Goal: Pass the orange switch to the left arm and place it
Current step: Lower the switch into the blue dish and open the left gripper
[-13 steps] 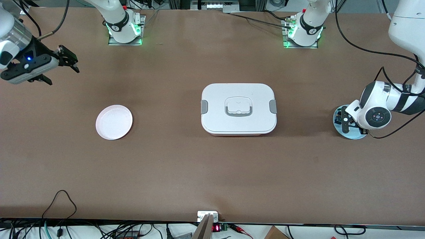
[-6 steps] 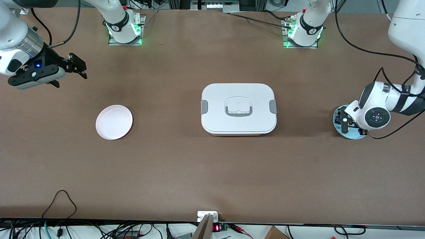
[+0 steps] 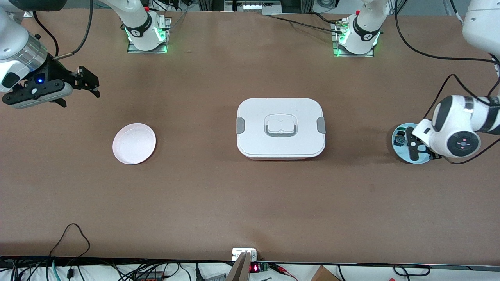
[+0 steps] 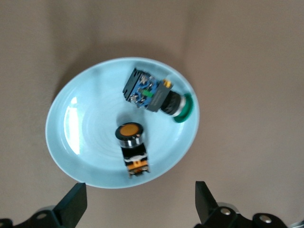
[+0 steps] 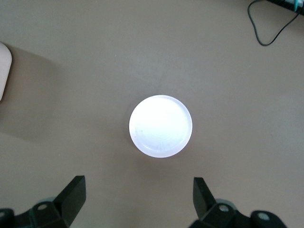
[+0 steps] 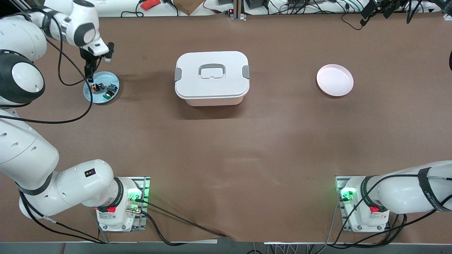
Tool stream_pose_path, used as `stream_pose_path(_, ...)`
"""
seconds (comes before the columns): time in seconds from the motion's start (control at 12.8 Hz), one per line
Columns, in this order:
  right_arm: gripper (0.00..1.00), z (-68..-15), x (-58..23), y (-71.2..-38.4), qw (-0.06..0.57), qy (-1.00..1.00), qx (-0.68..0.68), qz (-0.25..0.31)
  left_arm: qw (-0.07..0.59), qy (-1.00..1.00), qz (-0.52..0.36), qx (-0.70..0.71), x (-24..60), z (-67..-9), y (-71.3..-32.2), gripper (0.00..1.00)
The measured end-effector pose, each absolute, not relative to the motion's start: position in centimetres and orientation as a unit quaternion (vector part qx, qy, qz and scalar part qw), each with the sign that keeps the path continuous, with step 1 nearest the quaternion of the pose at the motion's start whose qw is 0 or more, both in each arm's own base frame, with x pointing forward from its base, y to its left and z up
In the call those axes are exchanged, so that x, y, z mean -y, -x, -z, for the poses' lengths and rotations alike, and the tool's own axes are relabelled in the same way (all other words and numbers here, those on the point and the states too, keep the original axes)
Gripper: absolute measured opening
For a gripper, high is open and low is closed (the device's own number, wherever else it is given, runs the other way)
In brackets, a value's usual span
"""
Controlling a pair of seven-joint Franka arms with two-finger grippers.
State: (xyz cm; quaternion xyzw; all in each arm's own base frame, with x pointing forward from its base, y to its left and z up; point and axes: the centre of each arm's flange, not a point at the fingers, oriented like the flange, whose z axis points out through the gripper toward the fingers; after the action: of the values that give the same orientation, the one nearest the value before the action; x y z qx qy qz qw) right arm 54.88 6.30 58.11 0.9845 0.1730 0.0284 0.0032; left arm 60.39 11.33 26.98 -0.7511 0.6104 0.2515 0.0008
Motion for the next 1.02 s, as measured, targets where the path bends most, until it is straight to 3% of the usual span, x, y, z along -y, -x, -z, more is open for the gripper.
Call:
stream_pose_path(0.55,1.0,-57.8,-9.0,-54.7,0.006,-0.986,-0.164,-0.004,0.018,0.873,-0.238,-0.425,-0.8,-39.0,-63.3,1.0)
stream_pose_path(1.02,1.0,-57.8,-7.2,-55.7,0.009,-0.989,-0.145,-0.019,0.038,0.934,-0.205,-0.29,5.5,-44.8,-63.3,1.0)
